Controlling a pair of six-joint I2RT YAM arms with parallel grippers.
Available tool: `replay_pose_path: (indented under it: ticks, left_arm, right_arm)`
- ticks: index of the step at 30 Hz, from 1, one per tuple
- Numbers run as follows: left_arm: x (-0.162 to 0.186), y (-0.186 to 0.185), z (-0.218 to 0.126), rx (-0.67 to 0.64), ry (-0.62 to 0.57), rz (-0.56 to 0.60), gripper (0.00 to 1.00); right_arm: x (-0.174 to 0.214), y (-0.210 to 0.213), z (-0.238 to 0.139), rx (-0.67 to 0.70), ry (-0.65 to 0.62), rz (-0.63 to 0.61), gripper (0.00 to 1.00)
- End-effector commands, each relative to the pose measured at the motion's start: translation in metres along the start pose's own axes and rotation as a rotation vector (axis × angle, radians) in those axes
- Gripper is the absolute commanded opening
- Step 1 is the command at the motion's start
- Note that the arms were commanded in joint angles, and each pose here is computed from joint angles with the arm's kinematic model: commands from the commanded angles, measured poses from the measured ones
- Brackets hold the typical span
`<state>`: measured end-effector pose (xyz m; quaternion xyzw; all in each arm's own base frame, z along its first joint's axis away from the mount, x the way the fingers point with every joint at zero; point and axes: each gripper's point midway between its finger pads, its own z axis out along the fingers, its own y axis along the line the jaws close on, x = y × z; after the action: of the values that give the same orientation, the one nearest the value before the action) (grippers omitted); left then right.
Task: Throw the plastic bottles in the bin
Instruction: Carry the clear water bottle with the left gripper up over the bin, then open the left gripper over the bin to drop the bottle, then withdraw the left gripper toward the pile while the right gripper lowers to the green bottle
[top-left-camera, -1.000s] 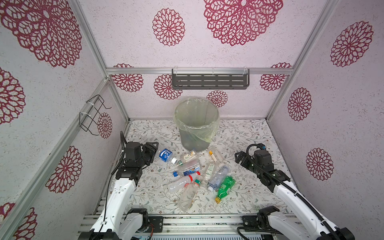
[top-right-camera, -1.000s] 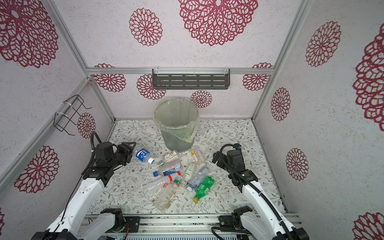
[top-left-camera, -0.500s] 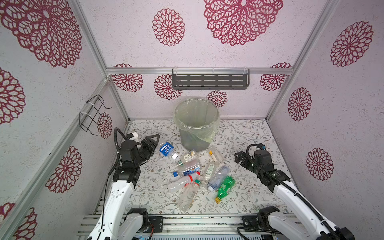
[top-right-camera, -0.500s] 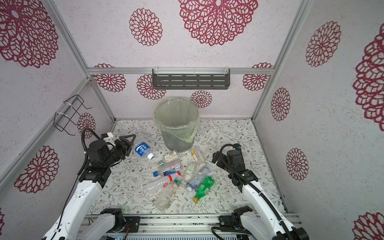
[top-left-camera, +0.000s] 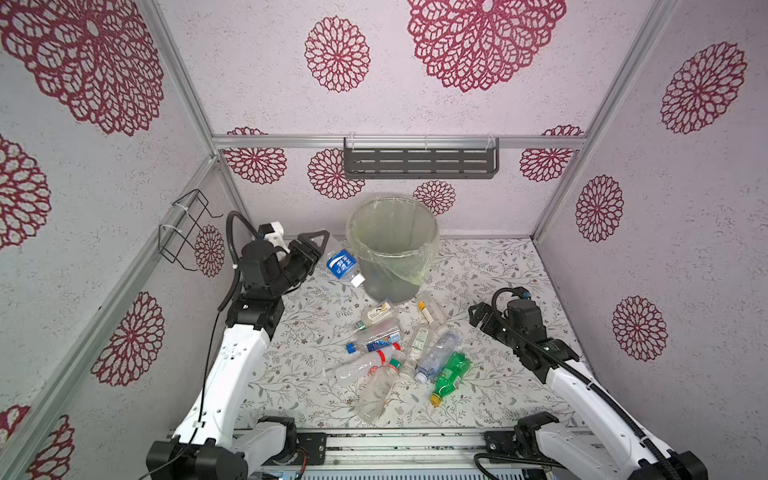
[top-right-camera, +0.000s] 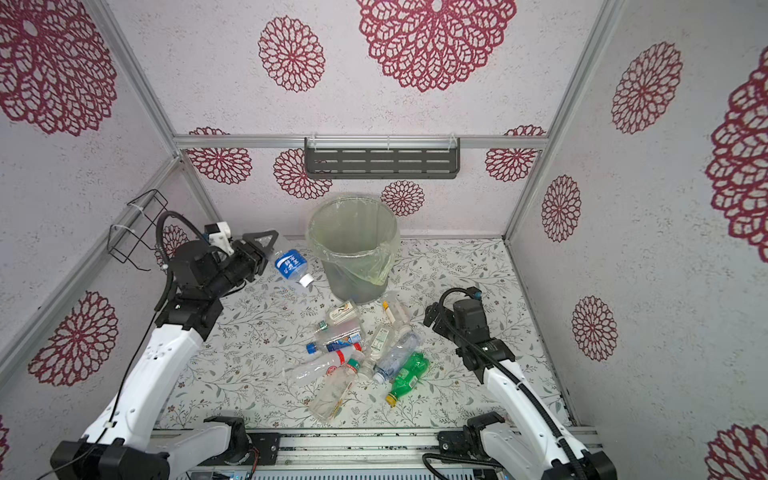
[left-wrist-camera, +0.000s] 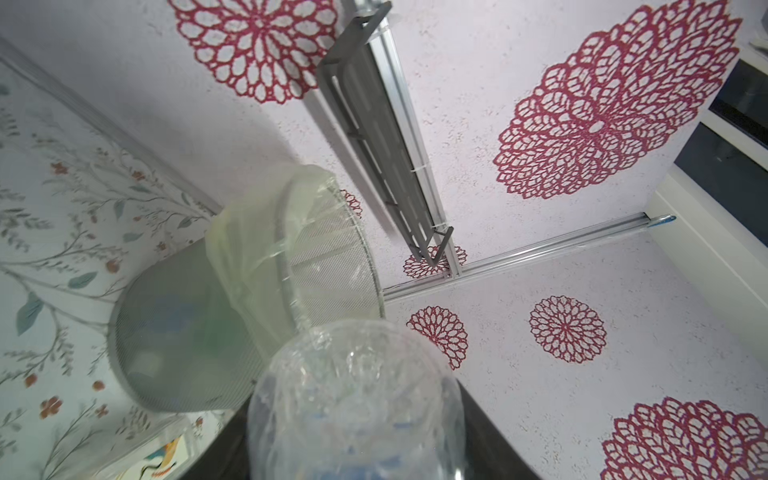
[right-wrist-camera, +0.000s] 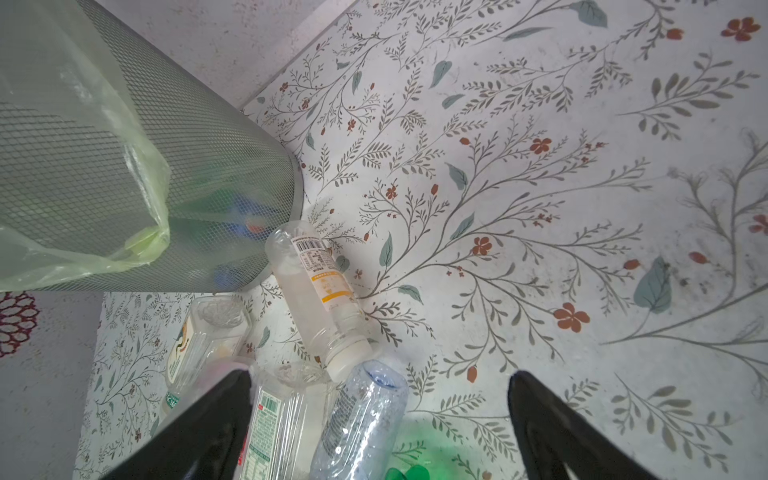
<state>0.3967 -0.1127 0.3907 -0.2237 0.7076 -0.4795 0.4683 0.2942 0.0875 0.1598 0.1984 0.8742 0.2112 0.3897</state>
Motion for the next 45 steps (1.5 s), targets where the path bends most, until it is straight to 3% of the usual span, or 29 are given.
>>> replay_pose_path:
  ticks: [1,4,6,7,8,9,14,21,28,45]
  left_arm:
    - [-0.007,-0.026,0.042,-0.005,-0.013,0.062,0.55]
    - [-0.011,-0.04,0.1,-0.023,-0.021,0.099,0.58]
    - [-0.014,-0.041,0.137,-0.041,-0.003,0.108,0.72]
    - [-0.015,-0.042,0.148,-0.038,0.015,0.099,0.91]
    - [-0.018,-0.048,0.156,-0.021,0.033,0.079,0.98]
    - [-0.022,-0.058,0.158,0.008,0.035,0.079,0.97]
    - [-0.039,-0.104,0.128,0.074,0.003,0.162,0.97]
    - [-0.023,-0.123,0.088,0.13,0.062,0.218,0.97]
    - [0.007,-0.107,0.057,0.184,0.116,0.279,0.97]
    - [0.064,-0.034,-0.005,0.062,0.233,0.367,0.97]
  right_arm:
    - [-0.008,0.002,-0.008,-0.009,-0.037,0.025,0.99]
    - [-0.011,0.001,-0.012,-0.004,-0.048,0.028,0.99]
    - [-0.012,0.001,-0.014,-0.003,-0.051,0.031,0.99]
    - [-0.012,0.001,-0.016,0.0,-0.052,0.033,0.99]
    - [-0.013,0.0,-0.018,0.003,-0.051,0.032,0.99]
    - [-0.013,0.0,-0.021,0.009,-0.05,0.031,0.99]
    - [-0.014,-0.005,-0.031,0.031,-0.065,0.01,0.99]
    - [-0.015,-0.016,-0.037,0.069,-0.096,-0.007,0.99]
    - [-0.011,-0.032,-0.038,0.15,-0.082,-0.038,0.99]
    - [0.006,-0.051,-0.042,0.219,-0.032,0.007,0.99]
